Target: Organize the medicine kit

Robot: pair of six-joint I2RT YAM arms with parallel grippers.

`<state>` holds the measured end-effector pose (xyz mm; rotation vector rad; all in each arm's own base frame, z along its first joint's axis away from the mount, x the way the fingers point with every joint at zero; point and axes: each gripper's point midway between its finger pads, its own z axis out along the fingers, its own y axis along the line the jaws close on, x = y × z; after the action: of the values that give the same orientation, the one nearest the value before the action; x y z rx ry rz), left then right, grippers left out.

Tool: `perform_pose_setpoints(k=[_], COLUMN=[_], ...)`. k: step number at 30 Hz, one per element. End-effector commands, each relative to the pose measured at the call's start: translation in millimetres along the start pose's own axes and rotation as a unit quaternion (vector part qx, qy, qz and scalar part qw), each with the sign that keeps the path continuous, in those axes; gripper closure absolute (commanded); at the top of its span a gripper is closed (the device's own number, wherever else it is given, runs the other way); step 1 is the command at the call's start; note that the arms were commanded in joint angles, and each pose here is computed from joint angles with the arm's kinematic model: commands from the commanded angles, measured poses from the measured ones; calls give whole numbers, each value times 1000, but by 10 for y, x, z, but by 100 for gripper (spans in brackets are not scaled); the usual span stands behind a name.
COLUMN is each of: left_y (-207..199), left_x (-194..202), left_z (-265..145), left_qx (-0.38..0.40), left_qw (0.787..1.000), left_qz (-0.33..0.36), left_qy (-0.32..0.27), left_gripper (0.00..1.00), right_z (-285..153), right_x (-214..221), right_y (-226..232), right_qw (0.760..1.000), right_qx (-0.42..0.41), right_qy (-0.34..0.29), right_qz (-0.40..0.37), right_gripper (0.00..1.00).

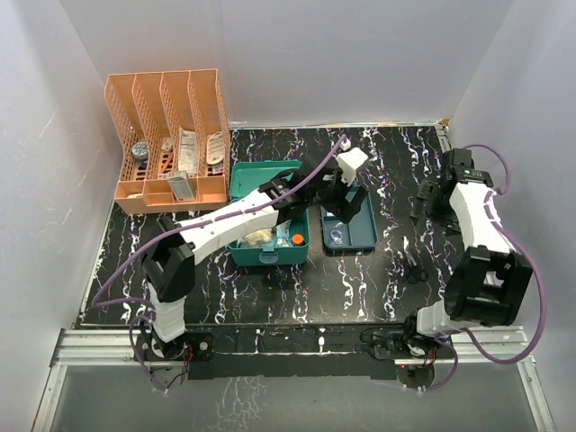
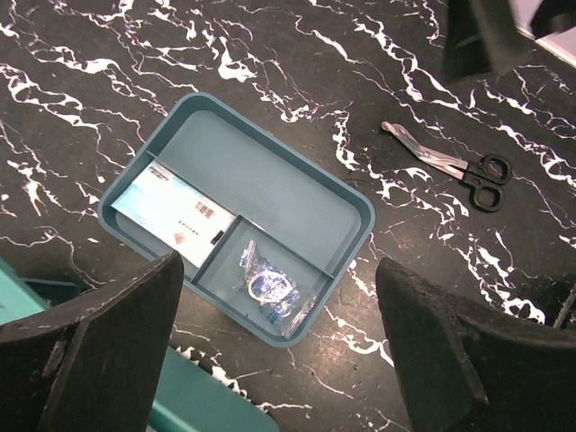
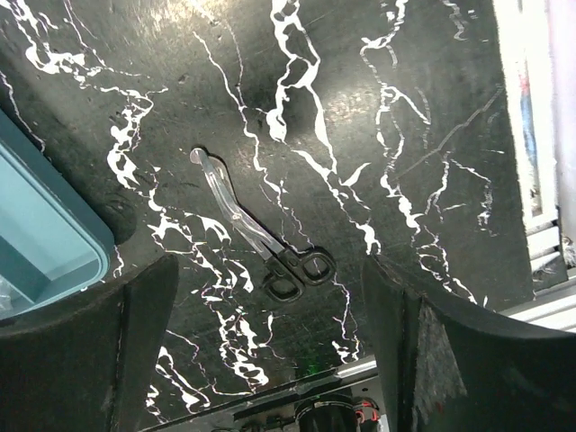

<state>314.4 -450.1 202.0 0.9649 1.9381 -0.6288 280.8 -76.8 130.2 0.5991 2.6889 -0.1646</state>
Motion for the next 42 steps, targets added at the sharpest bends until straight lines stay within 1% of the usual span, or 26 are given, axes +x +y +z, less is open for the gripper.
perform_pose_setpoints(k=[1,5,8,12,18,25,26,30,33,38,42], left_y=[23,89,133,159,168,141,140,130,123,120,145], left_x=[-193,-146,-109,-71,-65,-49,-48,-37,-35,-41,-9], left_z=[-292,-275,-251,-224,-189,-159,-155,-130,-117,-112,-104], left_qx=[6,11,17,23,26,34,34,37,40,41,38], left_qw=[1000,1000,1000,1000,999,999,999,999,999,999,999], left_qz=[11,3,-8,-15,-22,-26,-26,-27,-28,-29,-28], left_qy=[-28,-23,-17,-12,-9,-2,-2,2,3,3,5], left_gripper=[13,13,13,14,14,15,15,15,16,16,16], right_z=[76,287,406,529,627,853,925,997,1036,1107,1171], right_x=[-55,86,190,263,252,384,444,494,505,520,512], right_y=[133,303,353,331,281,343,336,339,344,361,395], right_qw=[1000,997,993,992,991,989,987,986,985,984,983], right_qx=[-3,10,38,52,68,57,61,61,62,60,56], right_qy=[10,46,65,70,65,94,107,116,120,131,134], right_qz=[-25,-67,-87,-90,-93,-97,-101,-103,-106,-109,-111], right_gripper=[22,26,30,38,43,50,52,56,65,84,96])
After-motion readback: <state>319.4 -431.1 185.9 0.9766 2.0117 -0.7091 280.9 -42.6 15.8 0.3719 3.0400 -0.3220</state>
